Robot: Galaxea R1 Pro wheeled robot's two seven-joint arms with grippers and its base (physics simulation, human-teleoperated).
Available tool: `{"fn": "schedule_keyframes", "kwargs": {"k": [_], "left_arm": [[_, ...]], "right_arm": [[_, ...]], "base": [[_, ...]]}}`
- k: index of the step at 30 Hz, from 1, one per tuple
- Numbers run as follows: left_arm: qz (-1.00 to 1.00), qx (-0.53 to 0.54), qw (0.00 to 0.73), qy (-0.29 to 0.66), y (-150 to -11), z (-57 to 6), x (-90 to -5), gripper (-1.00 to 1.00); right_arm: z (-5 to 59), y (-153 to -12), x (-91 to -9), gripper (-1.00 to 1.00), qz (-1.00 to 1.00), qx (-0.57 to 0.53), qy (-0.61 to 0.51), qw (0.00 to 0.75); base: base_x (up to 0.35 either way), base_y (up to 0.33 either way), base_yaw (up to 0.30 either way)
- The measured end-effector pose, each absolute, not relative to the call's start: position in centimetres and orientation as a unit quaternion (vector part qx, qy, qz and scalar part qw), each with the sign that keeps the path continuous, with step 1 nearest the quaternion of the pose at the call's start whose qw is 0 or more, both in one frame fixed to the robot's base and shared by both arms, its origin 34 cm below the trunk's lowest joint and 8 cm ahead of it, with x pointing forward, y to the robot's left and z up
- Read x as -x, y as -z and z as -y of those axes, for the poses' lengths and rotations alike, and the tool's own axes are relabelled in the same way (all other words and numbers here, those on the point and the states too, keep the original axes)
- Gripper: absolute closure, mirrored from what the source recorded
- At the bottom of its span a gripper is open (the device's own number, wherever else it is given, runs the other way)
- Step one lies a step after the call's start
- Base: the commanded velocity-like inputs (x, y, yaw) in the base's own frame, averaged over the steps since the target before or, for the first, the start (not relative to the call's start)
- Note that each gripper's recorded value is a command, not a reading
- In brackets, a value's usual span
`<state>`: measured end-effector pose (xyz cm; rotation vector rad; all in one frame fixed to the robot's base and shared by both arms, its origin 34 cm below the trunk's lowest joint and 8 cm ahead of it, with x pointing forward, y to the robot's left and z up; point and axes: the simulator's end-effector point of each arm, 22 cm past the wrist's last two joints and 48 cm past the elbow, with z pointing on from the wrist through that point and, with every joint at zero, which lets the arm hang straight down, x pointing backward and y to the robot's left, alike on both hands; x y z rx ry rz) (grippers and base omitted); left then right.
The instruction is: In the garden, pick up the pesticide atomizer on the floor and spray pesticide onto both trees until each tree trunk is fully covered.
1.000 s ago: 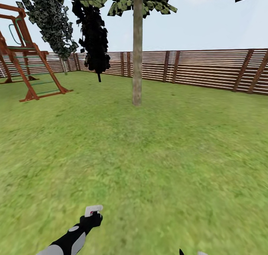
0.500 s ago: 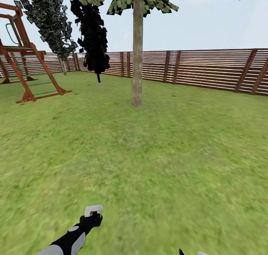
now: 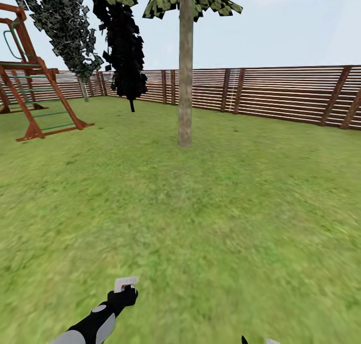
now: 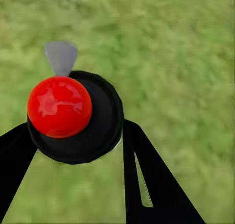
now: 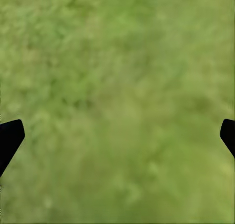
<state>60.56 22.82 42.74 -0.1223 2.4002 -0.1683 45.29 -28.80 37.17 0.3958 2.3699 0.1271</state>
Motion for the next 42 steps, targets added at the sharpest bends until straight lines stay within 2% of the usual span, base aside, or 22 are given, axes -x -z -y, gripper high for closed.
{"fn": "schedule_keyframes", "kwargs": {"k": [42], "left_arm": [[-0.930, 0.047, 0.357, 0.066, -42.71, -22.69, -60.50, 1.00]], "right_arm": [[28.80, -37.17, -45.29, -1.00, -0.919, -0.154, -0.049, 0.359]], "base": [[0.337, 0.000, 0.000]]}}
